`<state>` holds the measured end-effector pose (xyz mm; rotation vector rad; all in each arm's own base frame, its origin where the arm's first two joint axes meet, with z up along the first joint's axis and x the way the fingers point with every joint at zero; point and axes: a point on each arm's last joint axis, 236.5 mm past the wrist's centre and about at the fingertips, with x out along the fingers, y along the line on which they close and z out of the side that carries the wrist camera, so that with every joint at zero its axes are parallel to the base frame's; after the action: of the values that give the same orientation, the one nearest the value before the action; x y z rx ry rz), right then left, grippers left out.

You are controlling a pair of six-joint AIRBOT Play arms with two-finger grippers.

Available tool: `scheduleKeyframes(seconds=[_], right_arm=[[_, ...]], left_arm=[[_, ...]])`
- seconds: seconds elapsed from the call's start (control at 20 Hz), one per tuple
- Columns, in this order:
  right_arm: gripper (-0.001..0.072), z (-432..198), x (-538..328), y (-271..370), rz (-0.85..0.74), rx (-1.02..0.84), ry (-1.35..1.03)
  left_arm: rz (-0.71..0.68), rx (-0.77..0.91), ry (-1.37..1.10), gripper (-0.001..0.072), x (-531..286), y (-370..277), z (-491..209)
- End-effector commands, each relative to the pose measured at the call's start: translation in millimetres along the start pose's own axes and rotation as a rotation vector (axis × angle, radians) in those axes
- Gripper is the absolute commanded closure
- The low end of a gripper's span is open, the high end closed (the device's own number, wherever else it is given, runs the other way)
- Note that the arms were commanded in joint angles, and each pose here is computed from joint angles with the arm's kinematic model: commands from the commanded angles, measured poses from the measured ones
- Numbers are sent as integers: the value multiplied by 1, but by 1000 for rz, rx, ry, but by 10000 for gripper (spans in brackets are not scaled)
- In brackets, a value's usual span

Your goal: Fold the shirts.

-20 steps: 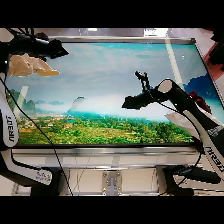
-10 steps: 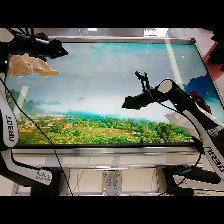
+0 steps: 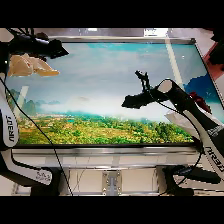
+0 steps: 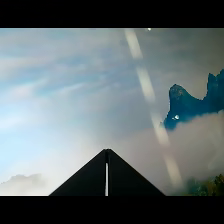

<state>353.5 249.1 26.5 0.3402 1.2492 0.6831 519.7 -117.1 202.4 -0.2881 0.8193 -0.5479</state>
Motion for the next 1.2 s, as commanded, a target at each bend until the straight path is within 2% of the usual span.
scheduleKeyframes(seconds=[0.0, 0.2, 0.25, 0.3, 0.35, 0.45, 0.5, 0.55, 0.6, 0.7, 0.75, 0.8, 0.85, 0.95, 1.15], right_arm=[[443, 9, 0, 0, 0, 4, -38], [442, 13, 0, -1, -6, 2, -54], [443, 18, 0, -4, -19, -5, -76], [442, 25, -1, -10, -42, -18, -105], [442, 34, -3, -17, -75, -35, -141], [439, 49, -7, -30, -137, -71, -203], [422, 54, -8, -34, -156, -84, -224], [329, 57, -10, -37, -172, -95, -238], [241, 60, -11, -41, -189, -107, -246], [226, 61, -12, -44, -203, -117, -252], [227, 61, -12, -44, -202, -115, -252], [227, 61, -12, -44, -201, -105, -252], [226, 61, -12, -43, -198, -84, -254], [226, 61, -12, -43, -190, -29, -258], [227, 62, -12, -43, -176, 79, -274]], left_arm=[[0, 1, -1, 689, 0, 0, 0], [1, 2, -2, 683, 0, 0, 0], [35, 35, -40, 497, 0, 8, 10], [120, 81, -110, 167, -3, 28, 27], [254, 122, -209, 64, -13, 56, 52], [566, 153, -423, 69, -54, 120, 101], [697, 150, -515, 109, -78, 148, 118], [756, 115, -580, 178, -92, 175, 126], [754, 34, -612, 178, -95, 201, 124], [691, -261, -623, 162, -83, 272, 94], [638, -410, -624, 101, -73, 305, 76], [561, -564, -652, 71, -65, 335, 62], [493, -676, -699, 2, -61, 361, 55], [404, -783, -786, -4, -57, 404, 43], [324, -802, -843, -1, -26, 450, 24]])
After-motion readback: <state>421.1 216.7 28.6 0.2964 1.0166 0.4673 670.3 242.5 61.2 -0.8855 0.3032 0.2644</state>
